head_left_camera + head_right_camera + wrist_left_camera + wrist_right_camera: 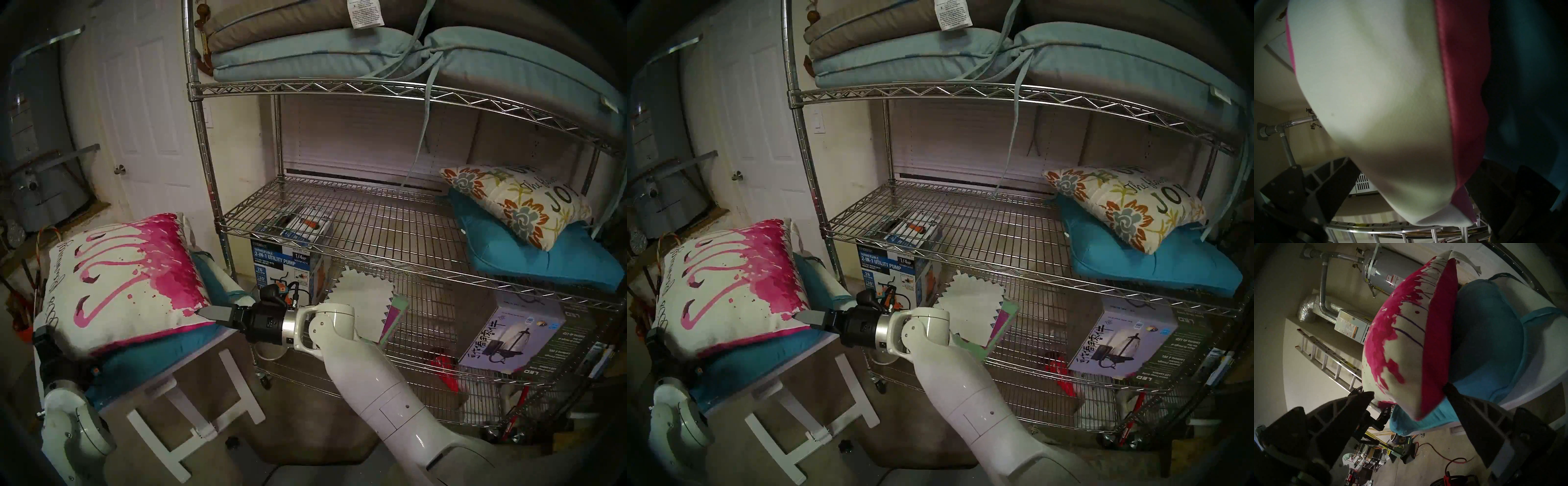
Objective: Put cushion on the shelf
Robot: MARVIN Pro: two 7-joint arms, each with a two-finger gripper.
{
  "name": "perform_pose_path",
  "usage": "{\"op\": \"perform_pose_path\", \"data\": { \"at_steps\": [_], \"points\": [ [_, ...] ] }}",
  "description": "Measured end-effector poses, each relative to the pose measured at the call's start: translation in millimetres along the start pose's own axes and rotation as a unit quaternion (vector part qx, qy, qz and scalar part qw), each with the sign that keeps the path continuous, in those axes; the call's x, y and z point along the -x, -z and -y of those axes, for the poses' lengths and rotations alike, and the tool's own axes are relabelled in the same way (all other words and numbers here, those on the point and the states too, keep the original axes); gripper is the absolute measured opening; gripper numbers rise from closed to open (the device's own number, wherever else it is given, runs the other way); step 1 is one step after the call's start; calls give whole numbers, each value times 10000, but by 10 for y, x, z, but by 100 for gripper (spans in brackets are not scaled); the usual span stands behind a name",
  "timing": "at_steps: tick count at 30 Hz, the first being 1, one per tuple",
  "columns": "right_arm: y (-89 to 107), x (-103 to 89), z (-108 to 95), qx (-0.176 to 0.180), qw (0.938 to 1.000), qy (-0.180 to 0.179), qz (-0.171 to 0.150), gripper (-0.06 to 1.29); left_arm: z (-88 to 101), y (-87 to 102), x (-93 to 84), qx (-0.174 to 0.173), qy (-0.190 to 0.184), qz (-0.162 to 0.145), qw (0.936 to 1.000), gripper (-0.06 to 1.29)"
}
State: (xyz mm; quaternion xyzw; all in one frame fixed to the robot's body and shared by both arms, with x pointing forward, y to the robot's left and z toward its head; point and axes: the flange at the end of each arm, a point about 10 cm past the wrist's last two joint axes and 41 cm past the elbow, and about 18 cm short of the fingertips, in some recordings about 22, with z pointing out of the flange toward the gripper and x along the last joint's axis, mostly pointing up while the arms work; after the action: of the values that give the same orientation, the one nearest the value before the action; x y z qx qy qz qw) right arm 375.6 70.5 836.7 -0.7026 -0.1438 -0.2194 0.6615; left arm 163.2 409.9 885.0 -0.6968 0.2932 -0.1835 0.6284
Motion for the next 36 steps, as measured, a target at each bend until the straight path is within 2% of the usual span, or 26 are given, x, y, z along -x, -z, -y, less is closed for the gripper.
{"op": "perform_pose_path", "data": {
  "at_steps": [8, 36],
  "points": [
    [-56, 57, 13, -23, 10000, -20, 69, 122, 0, 0, -2, 1, 1, -3, 10000, 127],
    [-138, -74, 197, -19, 9996, 107, 269, 122, -1, 0, -2, 1, 2, -2, 10000, 127]
  ]
}}
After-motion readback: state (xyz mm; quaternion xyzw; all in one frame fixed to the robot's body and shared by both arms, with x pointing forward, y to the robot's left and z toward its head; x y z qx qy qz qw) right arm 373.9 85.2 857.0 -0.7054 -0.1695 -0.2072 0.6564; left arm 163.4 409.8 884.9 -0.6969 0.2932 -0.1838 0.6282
